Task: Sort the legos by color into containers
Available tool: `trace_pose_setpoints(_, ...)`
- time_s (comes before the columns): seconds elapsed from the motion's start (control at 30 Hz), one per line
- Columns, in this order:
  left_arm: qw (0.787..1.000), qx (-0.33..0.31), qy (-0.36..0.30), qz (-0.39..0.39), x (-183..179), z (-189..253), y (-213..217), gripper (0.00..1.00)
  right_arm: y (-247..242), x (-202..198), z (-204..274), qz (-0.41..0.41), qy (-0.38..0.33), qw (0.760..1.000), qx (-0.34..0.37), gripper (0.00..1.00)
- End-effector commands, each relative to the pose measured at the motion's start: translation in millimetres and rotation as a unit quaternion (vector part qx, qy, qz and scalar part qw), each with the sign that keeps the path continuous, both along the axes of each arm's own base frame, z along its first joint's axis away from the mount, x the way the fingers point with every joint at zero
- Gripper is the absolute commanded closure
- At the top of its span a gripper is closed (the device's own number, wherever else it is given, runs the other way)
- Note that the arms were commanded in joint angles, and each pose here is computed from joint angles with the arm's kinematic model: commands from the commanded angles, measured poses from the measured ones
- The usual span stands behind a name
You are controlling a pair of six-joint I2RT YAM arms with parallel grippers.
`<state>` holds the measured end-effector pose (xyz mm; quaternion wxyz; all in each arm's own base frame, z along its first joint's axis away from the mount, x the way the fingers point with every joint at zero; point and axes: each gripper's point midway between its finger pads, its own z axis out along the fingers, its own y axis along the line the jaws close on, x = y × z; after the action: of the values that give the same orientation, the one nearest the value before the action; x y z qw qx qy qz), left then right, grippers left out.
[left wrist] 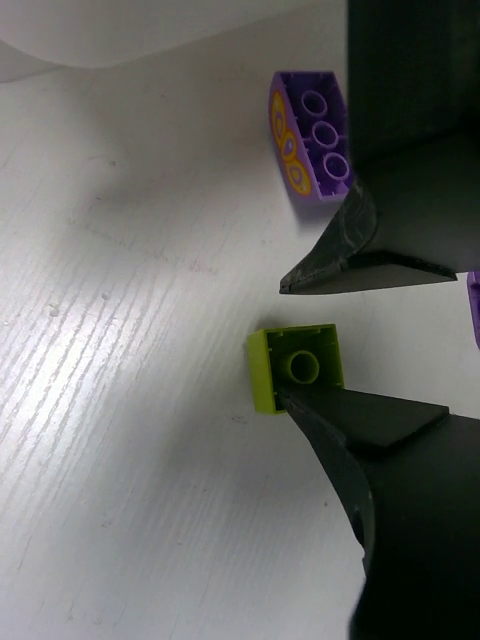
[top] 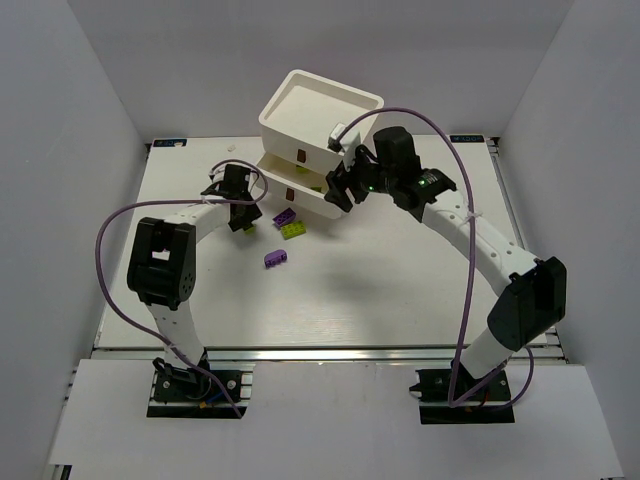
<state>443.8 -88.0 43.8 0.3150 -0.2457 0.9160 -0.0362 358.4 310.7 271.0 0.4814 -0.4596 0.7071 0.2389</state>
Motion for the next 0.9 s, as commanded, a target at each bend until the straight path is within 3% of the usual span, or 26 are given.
trace_pose_setpoints(0.0, 1.000, 0.002, 0.015, -0.009, -5, 1, 2, 0.50, 0, 8, 17, -0.006, -0.018, 1.000, 0.023, 0.28)
trace_pose_setpoints(0.1, 1.000, -0.004, -0.006, -0.023, -2, 14, -2, 0.49, 0, 9, 15, -0.006, -0.016, 1.000, 0.023, 0.28)
trace_pose_setpoints(0.23, 0.998, -0.013, -0.053, -0.044, 5, 44, -7, 0.33, -1, 10, 13, -0.006, -0.012, 1.000, 0.023, 0.28)
trace_pose_setpoints(0.4, 0.995, -0.013, -0.082, -0.055, 6, 71, -7, 0.26, 0, 10, 11, -0.005, -0.005, 1.000, 0.025, 0.29)
trace_pose_setpoints(0.63, 0.997, -0.003, -0.053, -0.053, -9, 59, -2, 0.28, -1, 12, 11, -0.006, -0.007, 1.000, 0.024, 0.28)
trace_pose_setpoints(0.87, 0.999, 0.017, -0.004, -0.043, -18, 35, 6, 0.20, -3, 13, 10, -0.010, -0.005, 1.000, 0.023, 0.28)
